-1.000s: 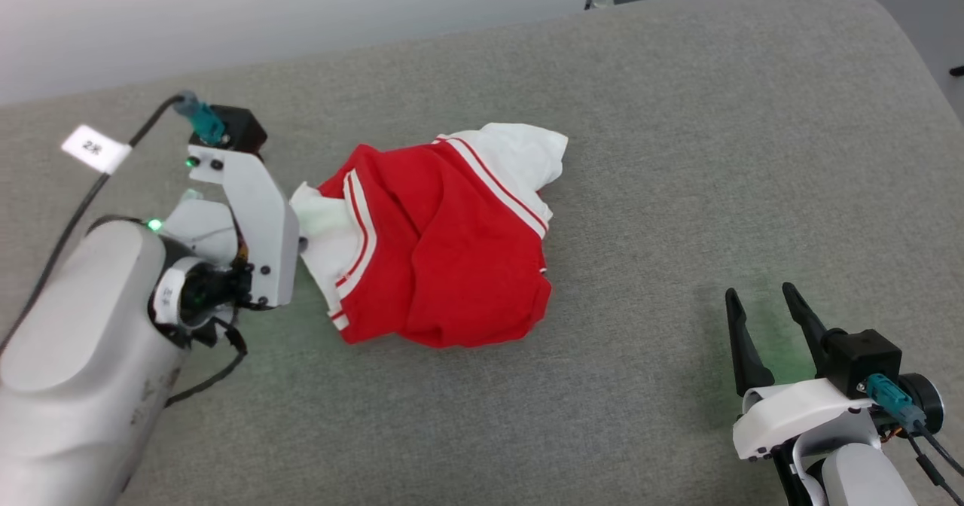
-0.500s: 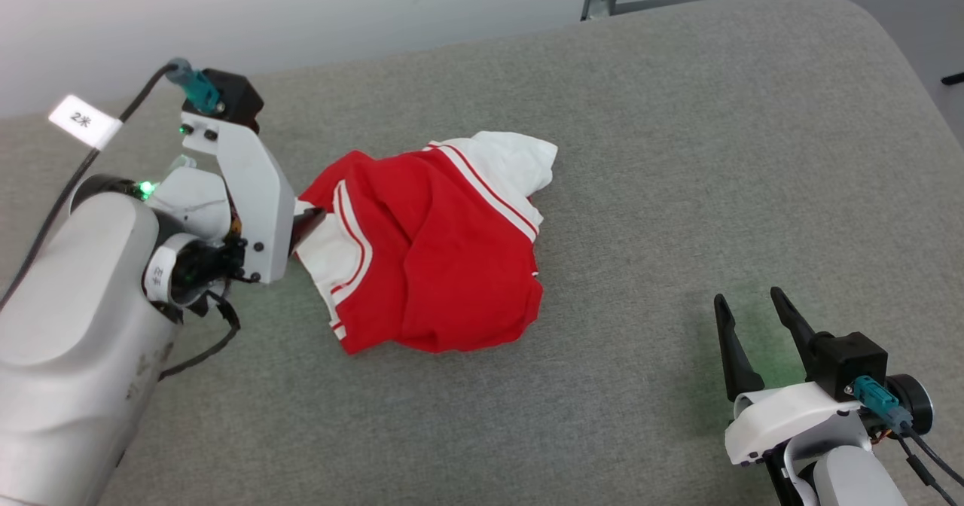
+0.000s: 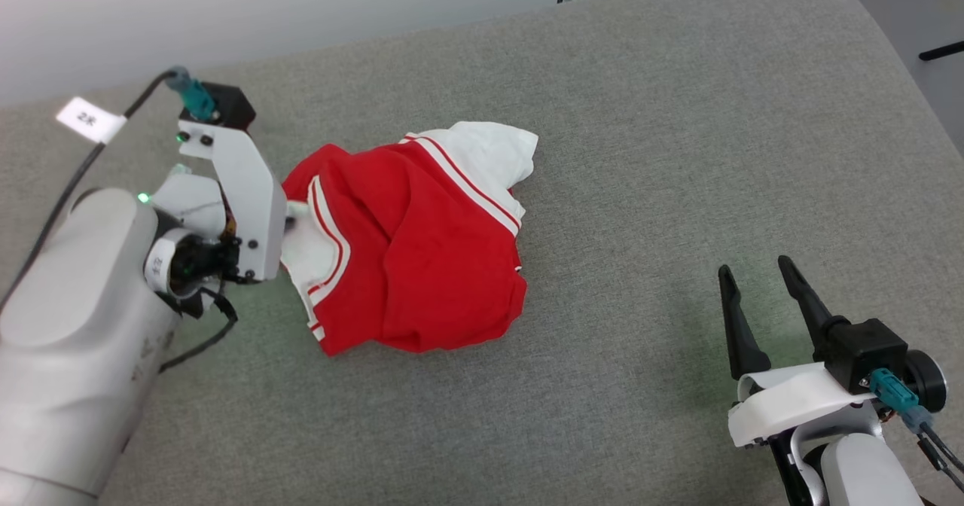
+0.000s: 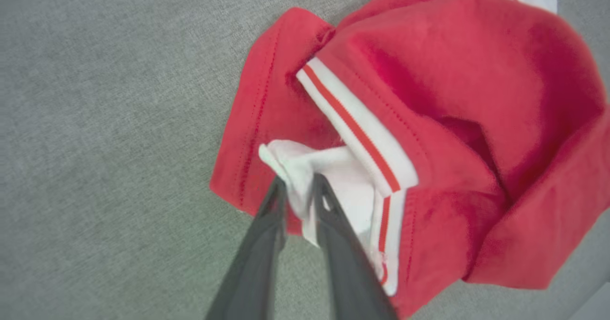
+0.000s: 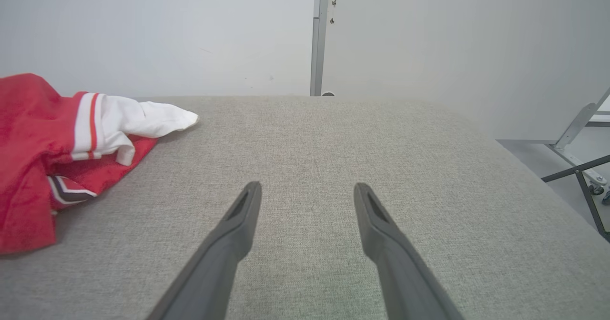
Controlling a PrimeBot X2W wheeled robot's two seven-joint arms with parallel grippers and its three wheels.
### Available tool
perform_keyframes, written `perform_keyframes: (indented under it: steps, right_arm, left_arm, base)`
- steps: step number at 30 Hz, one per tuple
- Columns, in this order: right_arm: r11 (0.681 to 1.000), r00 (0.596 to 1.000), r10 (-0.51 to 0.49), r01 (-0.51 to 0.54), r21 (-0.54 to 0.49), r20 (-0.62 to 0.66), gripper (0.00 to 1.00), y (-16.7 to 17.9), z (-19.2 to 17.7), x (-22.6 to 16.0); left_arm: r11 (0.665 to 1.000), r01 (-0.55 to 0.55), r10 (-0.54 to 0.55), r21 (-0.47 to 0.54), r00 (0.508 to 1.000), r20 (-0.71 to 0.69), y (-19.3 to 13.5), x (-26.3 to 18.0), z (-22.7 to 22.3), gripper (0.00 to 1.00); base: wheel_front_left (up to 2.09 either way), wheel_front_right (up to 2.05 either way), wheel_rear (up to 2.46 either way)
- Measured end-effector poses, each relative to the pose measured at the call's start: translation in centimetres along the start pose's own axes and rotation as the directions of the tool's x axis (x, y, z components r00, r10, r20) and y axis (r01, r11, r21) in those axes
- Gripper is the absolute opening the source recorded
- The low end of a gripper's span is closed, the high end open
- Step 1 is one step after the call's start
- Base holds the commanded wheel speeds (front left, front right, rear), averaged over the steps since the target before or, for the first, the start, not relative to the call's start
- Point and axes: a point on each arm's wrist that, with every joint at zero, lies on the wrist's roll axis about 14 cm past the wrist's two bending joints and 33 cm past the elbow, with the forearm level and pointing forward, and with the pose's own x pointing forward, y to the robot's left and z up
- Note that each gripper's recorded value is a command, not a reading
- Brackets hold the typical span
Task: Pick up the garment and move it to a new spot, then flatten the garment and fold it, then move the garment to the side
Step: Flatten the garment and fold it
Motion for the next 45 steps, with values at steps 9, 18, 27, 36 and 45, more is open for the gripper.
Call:
perform_keyframes:
  steps: [9, 18, 27, 36, 45]
  right_arm:
    - [1.000, 0.999, 0.008, -0.007, -0.021, 0.048, 1.00, 0.2, 1.5, 0.0]
    - [0.999, 0.998, 0.023, -0.021, -0.043, 0.060, 1.00, 0.5, 1.9, -0.3]
    - [0.997, 0.996, 0.045, -0.040, -0.066, 0.073, 1.00, 0.8, 2.4, -0.6]
    - [0.996, 0.994, 0.077, -0.072, -0.061, 0.083, 1.00, 1.9, 2.7, -0.4]
    - [0.996, 0.994, 0.081, -0.077, -0.045, 0.080, 1.00, 2.2, 2.6, -0.5]
  left_arm:
    - [1.000, 0.003, -0.003, -0.009, 1.000, 0.020, 0.1, -0.8, 1.0, 0.00]
    - [0.999, -0.046, 0.046, 0.004, 0.996, 0.074, 0.6, -3.8, 2.2, 0.00]
    - [0.991, -0.130, 0.133, -0.027, 0.982, 0.136, 1.9, -8.2, 1.6, 0.00]
    - [0.981, -0.174, 0.187, -0.088, 0.967, 0.172, 2.5, -12.0, -0.3, 0.00]
    - [0.969, -0.142, 0.158, -0.201, 0.985, 0.065, 2.0, -10.6, -5.7, 0.00]
  base:
    - [0.00, 0.00, 0.00]
    - [0.00, 0.00, 0.00]
    - [0.00, 0.00, 0.00]
    - [0.00, 0.00, 0.00]
    - [0.00, 0.00, 0.00]
